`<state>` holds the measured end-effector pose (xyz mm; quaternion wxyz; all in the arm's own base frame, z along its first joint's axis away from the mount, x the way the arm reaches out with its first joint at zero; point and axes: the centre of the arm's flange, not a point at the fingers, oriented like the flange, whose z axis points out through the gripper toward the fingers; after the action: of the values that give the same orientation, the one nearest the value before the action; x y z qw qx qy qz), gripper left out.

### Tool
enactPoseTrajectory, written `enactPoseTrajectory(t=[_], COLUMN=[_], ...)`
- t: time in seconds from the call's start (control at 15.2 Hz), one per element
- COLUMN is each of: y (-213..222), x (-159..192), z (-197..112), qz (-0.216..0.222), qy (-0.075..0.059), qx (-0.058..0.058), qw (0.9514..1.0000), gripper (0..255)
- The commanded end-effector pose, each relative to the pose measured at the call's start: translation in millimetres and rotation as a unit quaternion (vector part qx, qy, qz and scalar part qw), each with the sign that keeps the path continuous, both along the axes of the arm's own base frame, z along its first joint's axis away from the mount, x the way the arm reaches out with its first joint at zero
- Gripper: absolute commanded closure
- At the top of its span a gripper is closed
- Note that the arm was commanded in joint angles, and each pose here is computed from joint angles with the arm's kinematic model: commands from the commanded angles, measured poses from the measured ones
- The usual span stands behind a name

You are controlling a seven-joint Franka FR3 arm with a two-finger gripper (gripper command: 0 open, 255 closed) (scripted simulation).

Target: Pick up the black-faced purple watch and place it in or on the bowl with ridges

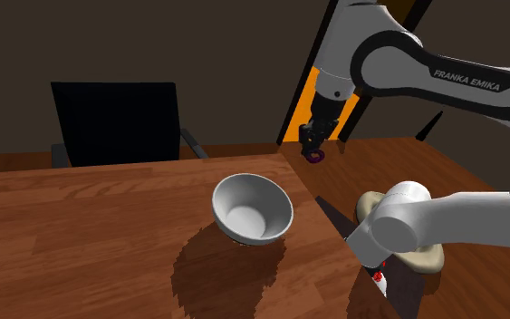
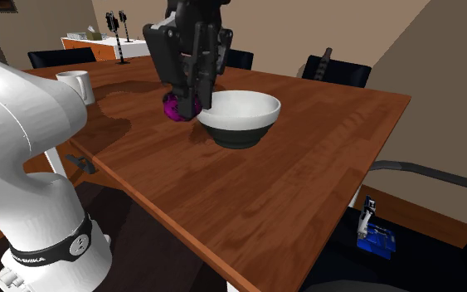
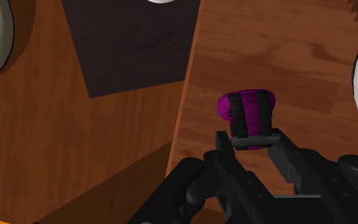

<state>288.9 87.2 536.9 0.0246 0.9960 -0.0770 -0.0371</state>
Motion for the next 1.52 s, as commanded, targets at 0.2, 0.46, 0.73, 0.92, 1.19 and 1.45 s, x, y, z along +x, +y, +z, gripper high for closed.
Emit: enactPoseTrajectory(t=[0.2, 0.46, 0.73, 0.92, 1.19, 1.45], y=[0, 40, 92, 132, 185, 217], x=[1, -2, -5, -8, -11, -13], z=[27, 29, 30, 31, 32, 22], qz=[0.000, 0.000, 0.000, 0.000, 0.000, 0.000], qy=[0.000, 0.000, 0.000, 0.000, 0.000, 0.000], qx=[0.000, 0.000, 0.000, 0.000, 0.000, 0.000], qw=[1.0000, 1.0000, 1.0000, 1.0000, 1.0000, 1.0000], gripper=[255, 255, 255, 255, 255, 255])
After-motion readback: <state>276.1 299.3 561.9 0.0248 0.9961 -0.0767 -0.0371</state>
